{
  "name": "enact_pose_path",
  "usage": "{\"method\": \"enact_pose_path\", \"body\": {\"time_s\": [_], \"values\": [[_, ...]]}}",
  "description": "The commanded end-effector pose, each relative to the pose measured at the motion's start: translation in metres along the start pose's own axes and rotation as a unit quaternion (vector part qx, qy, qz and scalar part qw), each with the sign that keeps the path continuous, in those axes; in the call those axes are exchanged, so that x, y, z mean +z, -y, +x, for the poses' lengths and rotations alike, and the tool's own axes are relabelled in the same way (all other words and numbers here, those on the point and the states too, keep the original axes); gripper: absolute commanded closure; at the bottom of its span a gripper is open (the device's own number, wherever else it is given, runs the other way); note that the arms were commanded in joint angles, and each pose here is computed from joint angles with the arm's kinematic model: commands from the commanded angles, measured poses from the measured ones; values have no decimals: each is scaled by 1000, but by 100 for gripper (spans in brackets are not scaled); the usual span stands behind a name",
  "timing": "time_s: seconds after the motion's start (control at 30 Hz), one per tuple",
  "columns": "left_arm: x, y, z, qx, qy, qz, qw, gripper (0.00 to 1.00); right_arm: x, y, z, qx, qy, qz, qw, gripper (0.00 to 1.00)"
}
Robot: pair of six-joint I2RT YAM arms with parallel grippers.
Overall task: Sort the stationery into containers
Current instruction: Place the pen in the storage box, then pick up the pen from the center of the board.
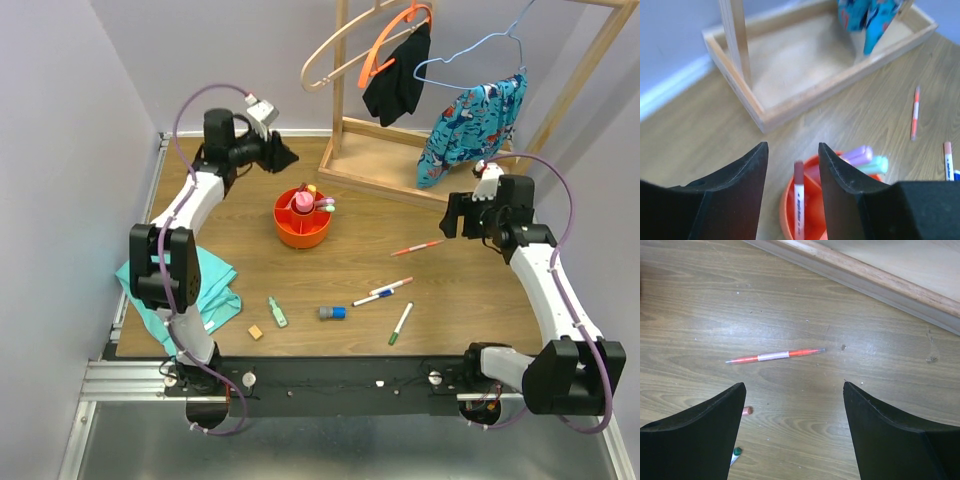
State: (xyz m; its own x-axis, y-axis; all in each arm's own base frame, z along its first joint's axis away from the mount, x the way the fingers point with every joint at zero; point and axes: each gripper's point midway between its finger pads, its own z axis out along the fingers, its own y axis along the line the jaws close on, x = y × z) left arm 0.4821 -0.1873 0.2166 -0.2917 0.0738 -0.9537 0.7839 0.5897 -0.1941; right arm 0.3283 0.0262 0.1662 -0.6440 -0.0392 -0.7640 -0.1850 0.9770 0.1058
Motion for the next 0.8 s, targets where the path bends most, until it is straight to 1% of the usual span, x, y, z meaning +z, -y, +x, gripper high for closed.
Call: {"method": "enact_pose_path", "body": {"time_s": [0.0, 0.03, 0.07, 0.1, 0.13, 0.17, 0.2, 0.23, 0.27, 0.37, 0.4, 0.47, 0.5, 0.53, 0.6, 0.63, 0.67, 0.7, 0.73, 0.77], "values": [[-17, 58, -105, 110, 52, 38, 992, 46, -7, -3, -2, 20, 23, 0, 1000, 14], [-5, 91, -91, 107, 17, 74, 991, 46, -8, 1, -2, 27, 25, 13, 999, 14], [0, 104, -88, 125, 2, 84, 989, 45, -8, 3, -1, 28, 27, 19, 999, 14], [8, 120, -89, 160, -7, 101, 982, 45, -12, 6, -4, 55, 37, 30, 997, 14], [12, 136, -70, 154, -44, 121, 980, 44, -14, 14, -5, 64, 42, 54, 996, 14], [25, 171, -58, 167, -61, 155, 972, 44, -16, 21, -6, 72, 47, 71, 994, 14], [34, 178, -47, 178, -80, 159, 968, 44, -21, 28, -8, 86, 55, 91, 991, 13], [38, 189, -33, 172, -103, 170, 965, 44, -26, 41, -9, 98, 60, 126, 985, 13], [46, 218, -21, 178, -117, 198, 957, 44, -31, 51, -10, 111, 65, 143, 981, 13], [62, 241, 9, 179, -164, 219, 945, 44, -47, 68, -11, 132, 72, 183, 972, 12], [69, 257, 23, 182, -180, 236, 938, 45, -50, 69, -9, 136, 68, 185, 971, 12], [74, 262, 46, 183, -217, 233, 930, 45, -57, 67, -7, 135, 70, 184, 971, 12], [81, 275, 66, 187, -242, 242, 921, 46, -59, 66, -4, 133, 68, 183, 972, 12], [80, 273, 80, 188, -270, 228, 916, 47, -59, 65, 1, 133, 65, 183, 972, 12], [84, 279, 105, 173, -305, 221, 910, 48, -64, 63, 4, 130, 70, 183, 972, 11], [85, 288, 113, 172, -315, 221, 907, 49, -63, 63, 10, 130, 66, 183, 972, 11], [86, 289, 120, 163, -327, 203, 908, 49, -66, 62, 10, 130, 70, 184, 972, 11], [86, 290, 131, 162, -340, 198, 905, 49, -66, 62, 12, 129, 70, 184, 972, 11], [86, 302, 138, 167, -344, 203, 901, 48, -66, 61, 15, 131, 70, 183, 972, 11], [86, 303, 143, 168, -352, 192, 901, 48, -64, 61, 20, 132, 66, 184, 972, 11]]}}
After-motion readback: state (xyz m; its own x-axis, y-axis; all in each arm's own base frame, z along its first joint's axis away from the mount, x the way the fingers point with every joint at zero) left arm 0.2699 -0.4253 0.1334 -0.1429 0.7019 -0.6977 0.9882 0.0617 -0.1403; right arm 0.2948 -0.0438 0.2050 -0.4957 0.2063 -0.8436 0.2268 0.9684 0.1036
